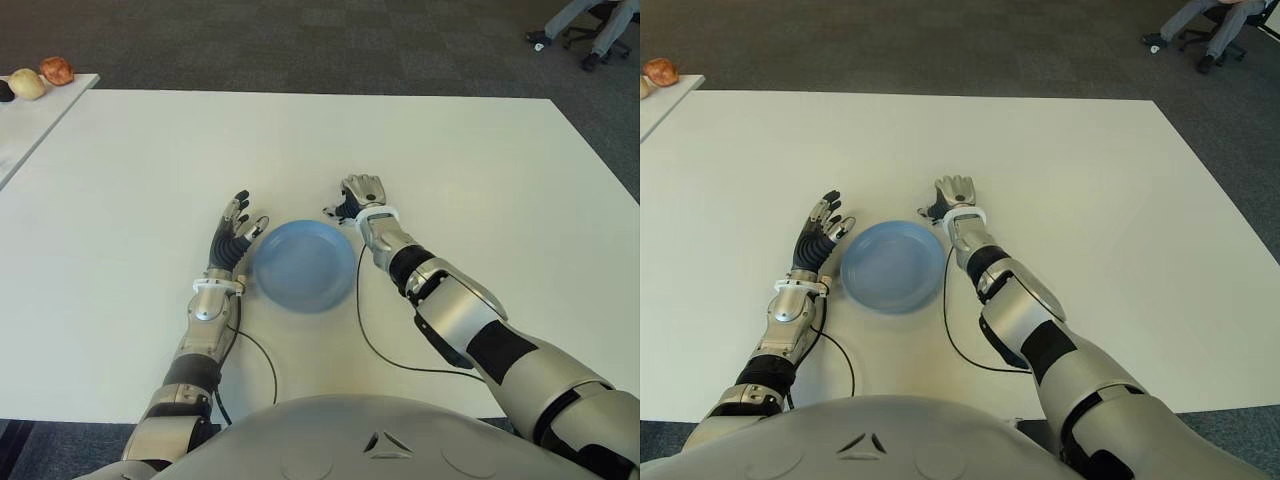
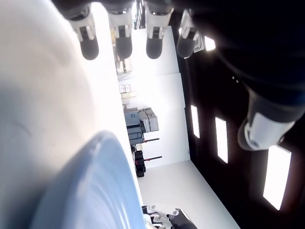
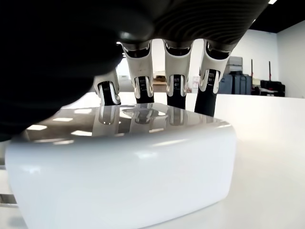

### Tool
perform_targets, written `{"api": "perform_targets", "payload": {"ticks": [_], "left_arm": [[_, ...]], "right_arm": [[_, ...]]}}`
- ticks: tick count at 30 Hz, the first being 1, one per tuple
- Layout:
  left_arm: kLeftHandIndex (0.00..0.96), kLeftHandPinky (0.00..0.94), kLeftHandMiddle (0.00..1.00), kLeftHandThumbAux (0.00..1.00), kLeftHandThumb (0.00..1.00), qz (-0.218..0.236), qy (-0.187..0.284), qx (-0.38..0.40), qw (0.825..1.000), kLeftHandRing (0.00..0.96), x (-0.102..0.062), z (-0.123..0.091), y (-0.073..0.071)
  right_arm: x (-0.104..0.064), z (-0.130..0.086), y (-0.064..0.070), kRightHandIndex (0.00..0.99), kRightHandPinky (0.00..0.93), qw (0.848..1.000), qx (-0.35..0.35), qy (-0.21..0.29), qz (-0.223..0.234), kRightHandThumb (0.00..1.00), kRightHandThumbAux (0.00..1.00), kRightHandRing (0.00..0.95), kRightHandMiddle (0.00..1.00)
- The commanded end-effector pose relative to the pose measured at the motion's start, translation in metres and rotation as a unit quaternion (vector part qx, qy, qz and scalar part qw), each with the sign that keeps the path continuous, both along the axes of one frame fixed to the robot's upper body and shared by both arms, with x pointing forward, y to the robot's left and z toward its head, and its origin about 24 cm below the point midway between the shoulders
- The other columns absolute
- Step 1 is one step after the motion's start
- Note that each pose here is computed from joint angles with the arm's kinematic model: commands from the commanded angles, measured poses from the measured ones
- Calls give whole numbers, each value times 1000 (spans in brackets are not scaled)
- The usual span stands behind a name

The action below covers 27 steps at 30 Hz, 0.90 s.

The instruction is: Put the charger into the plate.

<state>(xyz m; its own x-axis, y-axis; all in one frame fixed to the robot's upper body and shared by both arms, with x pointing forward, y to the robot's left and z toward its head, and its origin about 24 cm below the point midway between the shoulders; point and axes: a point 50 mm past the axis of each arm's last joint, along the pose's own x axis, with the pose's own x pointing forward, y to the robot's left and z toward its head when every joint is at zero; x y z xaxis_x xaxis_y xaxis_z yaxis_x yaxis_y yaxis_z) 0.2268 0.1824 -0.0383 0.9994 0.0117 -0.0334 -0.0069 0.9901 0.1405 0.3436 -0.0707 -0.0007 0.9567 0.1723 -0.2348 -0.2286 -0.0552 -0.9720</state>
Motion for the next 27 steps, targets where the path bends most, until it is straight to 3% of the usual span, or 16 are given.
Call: {"api": "perform_targets", "payload": {"ticks": [1,7,9,13,27], "left_arm": [[0,49,46,547,0,17,75,-2,997,45,-27,-29,0],[0,50,46,539,0,20,72,-3,997,46,-28,-30,1],[0,51,47,534,0,22,72,-3,997,48,-28,-30,0],[0,54,51,529,0,24,72,-4,997,51,-28,-30,0],[0,53,53,525,0,26,78,-5,997,55,-27,-32,-1]], "right_arm": [[-28,-40,-16,439,812,996,-9,85,-22,733,697,770,742],[-28,-40,-16,441,821,996,-3,82,-19,736,700,772,743],[-28,-40,-16,424,818,997,1,81,-18,803,684,764,607],[-27,-38,-15,454,822,997,9,77,-16,845,671,766,502],[-24,-35,-16,468,798,997,27,66,-9,859,668,760,474]]}}
